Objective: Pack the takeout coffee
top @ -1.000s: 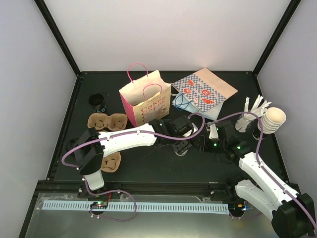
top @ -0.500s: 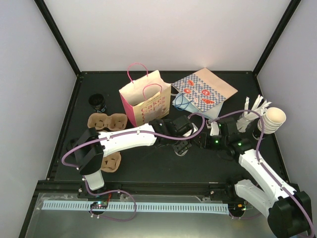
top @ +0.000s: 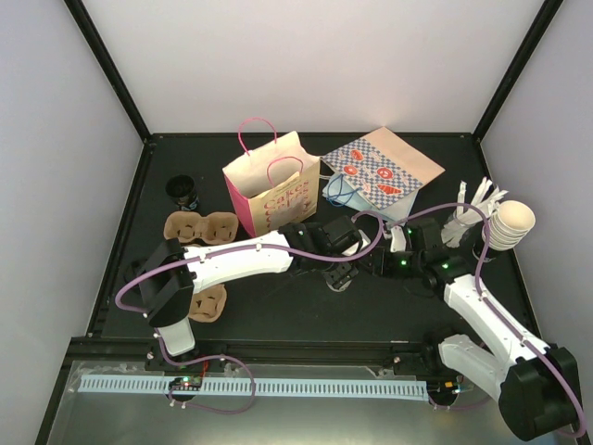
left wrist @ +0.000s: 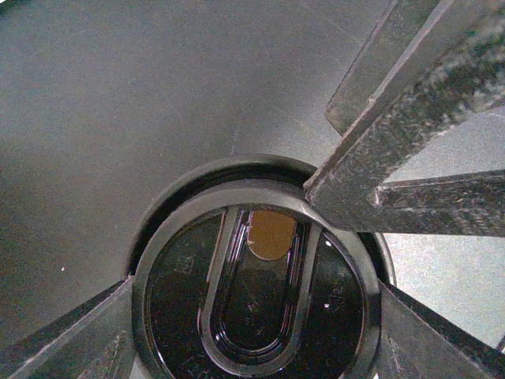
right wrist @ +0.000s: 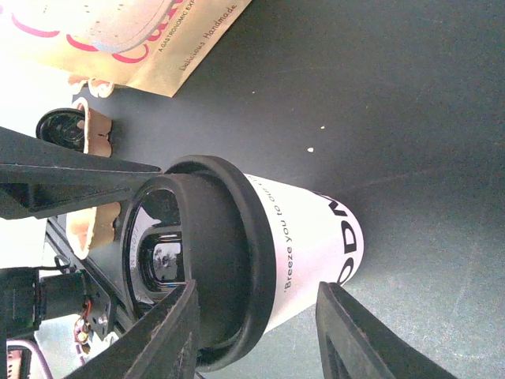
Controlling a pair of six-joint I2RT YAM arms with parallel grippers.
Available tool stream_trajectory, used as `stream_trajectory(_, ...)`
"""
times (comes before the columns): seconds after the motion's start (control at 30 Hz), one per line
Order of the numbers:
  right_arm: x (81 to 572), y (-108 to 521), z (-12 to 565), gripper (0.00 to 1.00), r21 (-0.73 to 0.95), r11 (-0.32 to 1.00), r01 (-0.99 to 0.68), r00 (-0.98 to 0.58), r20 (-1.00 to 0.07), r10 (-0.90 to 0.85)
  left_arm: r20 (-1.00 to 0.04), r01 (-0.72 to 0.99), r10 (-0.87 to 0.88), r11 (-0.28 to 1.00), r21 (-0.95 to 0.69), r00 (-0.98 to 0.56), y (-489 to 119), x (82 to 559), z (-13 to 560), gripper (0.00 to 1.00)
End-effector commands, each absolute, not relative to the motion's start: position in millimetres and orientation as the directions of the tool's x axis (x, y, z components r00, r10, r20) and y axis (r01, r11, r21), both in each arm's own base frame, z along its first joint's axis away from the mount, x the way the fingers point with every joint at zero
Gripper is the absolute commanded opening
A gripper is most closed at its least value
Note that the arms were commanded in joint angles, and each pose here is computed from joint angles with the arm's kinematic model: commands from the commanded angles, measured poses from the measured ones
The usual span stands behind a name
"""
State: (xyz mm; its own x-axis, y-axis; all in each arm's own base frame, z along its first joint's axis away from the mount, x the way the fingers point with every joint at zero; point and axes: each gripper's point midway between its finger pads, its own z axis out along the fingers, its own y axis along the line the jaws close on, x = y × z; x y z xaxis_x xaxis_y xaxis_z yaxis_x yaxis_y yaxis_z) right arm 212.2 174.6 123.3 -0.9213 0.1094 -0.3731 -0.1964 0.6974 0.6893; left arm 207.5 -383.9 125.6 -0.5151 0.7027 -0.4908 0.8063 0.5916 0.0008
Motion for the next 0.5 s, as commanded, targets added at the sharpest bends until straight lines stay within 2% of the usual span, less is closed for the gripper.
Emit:
stream_trajectory(0.0,221,177,132,0.44,0.692,0.685,-0.228,-0.905,-0.410,0.112,-0.371,0.832,0.764,0.552,-0.046,-0.528,-374,185,98,0.78)
stream_trajectory(0.17,225,173,127,0.43,0.688,0.695,-0.209,-0.908,-0.401,0.124,-0.371,0.832,0.763,0.553,-0.048,-0.529,-374,185,98,0.78)
stream_trajectory(0.47,228,165,145,0.43,0.690,0.682,-0.240,-0.883,-0.448,0.142,-0.373,0.832,0.763,0.553,-0.045,-0.527,-375,186,98,0.78)
